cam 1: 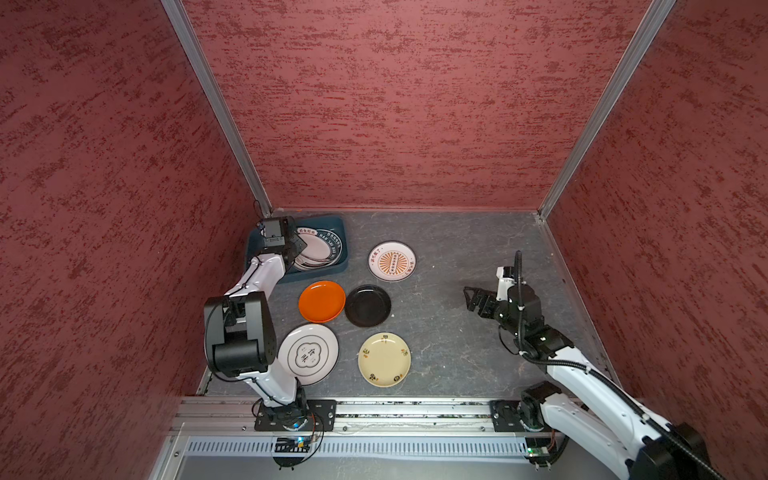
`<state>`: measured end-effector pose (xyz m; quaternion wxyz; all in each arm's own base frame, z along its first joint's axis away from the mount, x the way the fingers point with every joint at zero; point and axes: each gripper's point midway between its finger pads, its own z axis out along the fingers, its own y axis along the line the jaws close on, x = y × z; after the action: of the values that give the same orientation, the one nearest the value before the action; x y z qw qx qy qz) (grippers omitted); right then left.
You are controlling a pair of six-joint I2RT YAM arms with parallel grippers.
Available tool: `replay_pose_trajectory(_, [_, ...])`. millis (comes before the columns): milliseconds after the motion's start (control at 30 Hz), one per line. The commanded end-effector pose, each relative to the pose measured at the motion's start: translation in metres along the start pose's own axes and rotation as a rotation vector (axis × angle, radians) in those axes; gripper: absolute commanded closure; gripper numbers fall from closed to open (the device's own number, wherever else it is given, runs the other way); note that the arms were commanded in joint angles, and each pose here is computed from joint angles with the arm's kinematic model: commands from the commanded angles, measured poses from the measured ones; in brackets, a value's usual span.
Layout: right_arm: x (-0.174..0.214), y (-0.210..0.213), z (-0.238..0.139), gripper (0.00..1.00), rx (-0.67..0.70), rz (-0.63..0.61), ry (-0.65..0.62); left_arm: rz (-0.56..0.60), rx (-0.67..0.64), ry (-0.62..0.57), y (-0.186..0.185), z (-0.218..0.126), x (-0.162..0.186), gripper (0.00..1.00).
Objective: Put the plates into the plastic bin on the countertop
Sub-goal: 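Lower the HAO SHI HAO WEI plate into the teal bin and open the left gripper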
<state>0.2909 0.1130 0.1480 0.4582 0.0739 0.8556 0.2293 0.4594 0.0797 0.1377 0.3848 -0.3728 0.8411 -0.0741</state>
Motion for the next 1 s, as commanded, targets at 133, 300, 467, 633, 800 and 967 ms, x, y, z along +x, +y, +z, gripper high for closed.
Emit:
replay_pose_trajectory(133, [-0.001, -0.001, -0.006, 0.01, 0.003, 0.026, -0.013, 0.007, 0.047, 0.020, -0.016, 0.014, -0.007, 1.00])
replay_pose_trajectory(300, [0.002, -0.003, -0.007, 0.01, -0.001, 0.044, -0.015, 0.002, 0.041, 0.065, -0.017, 0.024, -0.001, 1.00])
replay_pose_trajectory(467, [0.003, -0.004, -0.007, 0.01, 0.008, 0.052, -0.010, 0.010, 0.027, 0.087, -0.014, 0.027, 0.001, 0.78])
replay_pose_trajectory(633, [0.003, -0.006, -0.008, 0.01, 0.016, 0.051, -0.012, 0.010, 0.020, 0.135, -0.012, 0.032, 0.008, 0.50])
replay_pose_trajectory(800, [0.004, -0.007, -0.007, 0.01, 0.020, 0.055, -0.010, 0.018, -0.004, 0.156, -0.005, 0.036, 0.013, 0.40])
replay_pose_trajectory(967, [0.005, -0.005, -0.006, 0.01, 0.008, 0.056, -0.001, 0.026, -0.019, 0.164, -0.002, 0.036, 0.013, 0.38])
